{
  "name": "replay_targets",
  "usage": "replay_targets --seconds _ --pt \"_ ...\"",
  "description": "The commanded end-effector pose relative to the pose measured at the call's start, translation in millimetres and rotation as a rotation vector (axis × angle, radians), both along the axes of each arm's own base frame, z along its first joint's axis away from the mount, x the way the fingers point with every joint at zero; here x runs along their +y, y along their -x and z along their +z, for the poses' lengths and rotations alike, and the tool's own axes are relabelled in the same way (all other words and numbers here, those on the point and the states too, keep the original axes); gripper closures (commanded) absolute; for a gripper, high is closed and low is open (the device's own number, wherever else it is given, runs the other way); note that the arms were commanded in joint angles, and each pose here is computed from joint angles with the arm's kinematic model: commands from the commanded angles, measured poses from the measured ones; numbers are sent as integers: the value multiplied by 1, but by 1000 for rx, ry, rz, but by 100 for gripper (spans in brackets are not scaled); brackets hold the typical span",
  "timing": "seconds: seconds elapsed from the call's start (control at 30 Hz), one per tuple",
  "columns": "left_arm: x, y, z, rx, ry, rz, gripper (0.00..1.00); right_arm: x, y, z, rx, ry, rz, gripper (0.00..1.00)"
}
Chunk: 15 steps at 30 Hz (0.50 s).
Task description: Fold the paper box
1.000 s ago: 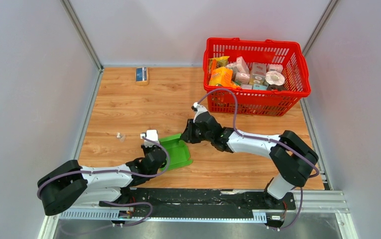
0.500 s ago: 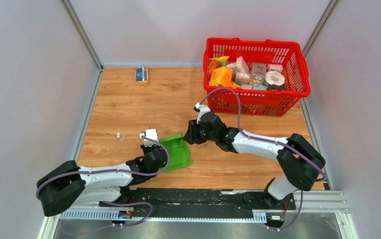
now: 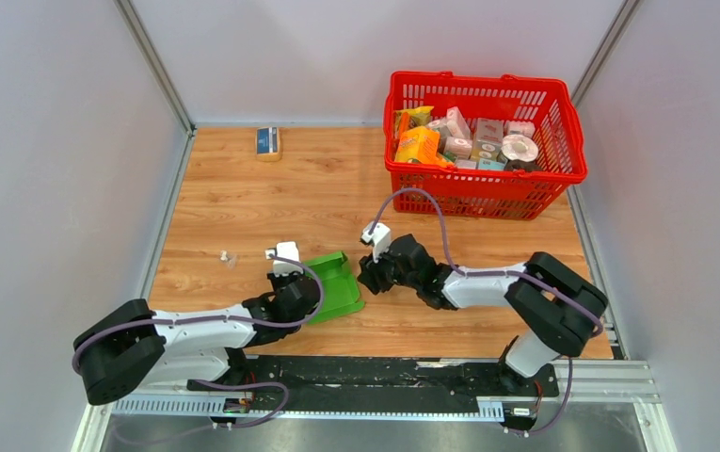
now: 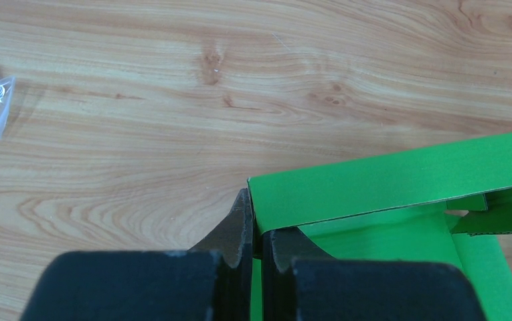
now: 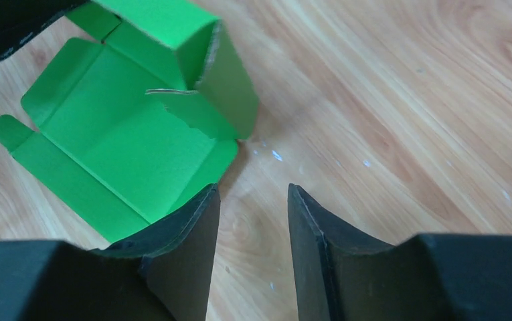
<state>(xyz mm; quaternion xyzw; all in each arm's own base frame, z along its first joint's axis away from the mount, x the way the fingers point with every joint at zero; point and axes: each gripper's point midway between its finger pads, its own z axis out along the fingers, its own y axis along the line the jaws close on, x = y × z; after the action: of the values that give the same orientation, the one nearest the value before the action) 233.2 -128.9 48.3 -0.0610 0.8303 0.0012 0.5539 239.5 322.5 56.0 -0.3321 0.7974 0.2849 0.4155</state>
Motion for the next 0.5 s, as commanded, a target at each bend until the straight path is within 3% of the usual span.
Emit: replay_targets --seconds 0.0,0.23,0.47 --pt "-4 -4 7 -6 7 21 100 45 -19 45 -206 -115 96 55" --pt "-4 -4 8 -8 8 29 100 67 -25 46 -258 -82 126 62" --pt "-3 -3 7 -8 7 24 100 79 -26 42 -285 -72 118 77"
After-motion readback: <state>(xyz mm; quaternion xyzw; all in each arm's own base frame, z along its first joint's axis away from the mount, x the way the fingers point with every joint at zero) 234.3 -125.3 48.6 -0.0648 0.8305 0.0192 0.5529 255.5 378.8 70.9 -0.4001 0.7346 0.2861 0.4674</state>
